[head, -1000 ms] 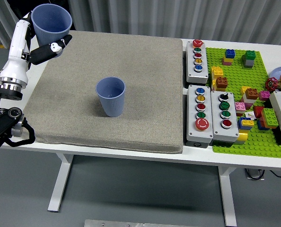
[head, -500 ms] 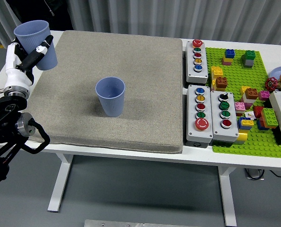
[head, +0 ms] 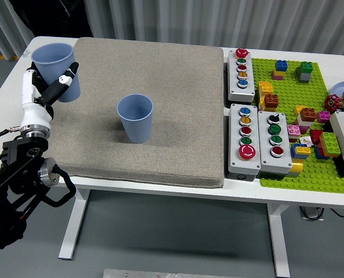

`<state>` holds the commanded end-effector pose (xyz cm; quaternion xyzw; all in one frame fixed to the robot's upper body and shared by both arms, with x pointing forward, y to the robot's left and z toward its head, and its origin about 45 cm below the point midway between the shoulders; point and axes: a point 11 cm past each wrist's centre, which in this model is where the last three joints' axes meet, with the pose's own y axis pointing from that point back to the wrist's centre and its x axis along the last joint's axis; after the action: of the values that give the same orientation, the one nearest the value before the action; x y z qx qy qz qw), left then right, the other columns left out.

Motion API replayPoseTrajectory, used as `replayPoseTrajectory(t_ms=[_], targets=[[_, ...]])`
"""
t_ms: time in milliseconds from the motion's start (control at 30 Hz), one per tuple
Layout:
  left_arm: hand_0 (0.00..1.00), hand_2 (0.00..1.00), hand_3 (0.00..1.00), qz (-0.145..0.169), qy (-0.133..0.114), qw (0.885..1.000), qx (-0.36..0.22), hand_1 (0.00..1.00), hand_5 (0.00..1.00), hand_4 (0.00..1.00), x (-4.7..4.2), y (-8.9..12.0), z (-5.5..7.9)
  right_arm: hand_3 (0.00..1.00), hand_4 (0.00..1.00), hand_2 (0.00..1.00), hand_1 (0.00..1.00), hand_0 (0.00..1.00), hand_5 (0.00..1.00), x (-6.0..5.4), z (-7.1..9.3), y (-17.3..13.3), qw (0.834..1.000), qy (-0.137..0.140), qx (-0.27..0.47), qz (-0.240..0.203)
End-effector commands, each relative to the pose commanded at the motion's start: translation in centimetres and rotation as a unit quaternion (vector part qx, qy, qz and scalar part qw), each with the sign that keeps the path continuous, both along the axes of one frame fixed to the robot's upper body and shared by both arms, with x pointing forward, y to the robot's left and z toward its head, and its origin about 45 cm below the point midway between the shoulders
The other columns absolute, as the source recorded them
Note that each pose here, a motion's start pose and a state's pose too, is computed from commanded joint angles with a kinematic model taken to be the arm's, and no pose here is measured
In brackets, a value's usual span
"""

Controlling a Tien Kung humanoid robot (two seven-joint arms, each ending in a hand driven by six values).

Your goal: Pick cup pour cup place

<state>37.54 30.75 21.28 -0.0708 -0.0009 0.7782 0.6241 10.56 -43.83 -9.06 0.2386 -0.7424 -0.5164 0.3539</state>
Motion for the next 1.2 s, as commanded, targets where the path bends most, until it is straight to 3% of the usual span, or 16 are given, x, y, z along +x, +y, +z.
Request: replayPoseTrajectory(t_ms=[233,667,1200], targets=[[0.598,0.717,0.654,0.009,0.001,1.0,-0.012,0.623,0.096,0.703,-0.77,-0.2,-1.7,0.566,0.002,0.568,0.635,0.706,0.067,0.2,0.0,0.0,1.0,-0.001,0.0,0.0],[0.626,0.737,0.676,0.034,0.04,0.998,-0.02,0.653,0.121,0.718,-1.53,0.5,-5.2,0.566,0.002,0.567,0.635,0.706,0.065,0.6,0.1,0.0,1.0,-0.004,-0.001,0.002],[0.641,0.746,0.687,0.03,0.053,0.998,-0.017,0.664,0.135,0.737,-1.76,0.6,-6.4,0.567,0.002,0.566,0.634,0.706,0.06,0.6,0.2,0.0,1.0,-0.004,-0.001,0.001]])
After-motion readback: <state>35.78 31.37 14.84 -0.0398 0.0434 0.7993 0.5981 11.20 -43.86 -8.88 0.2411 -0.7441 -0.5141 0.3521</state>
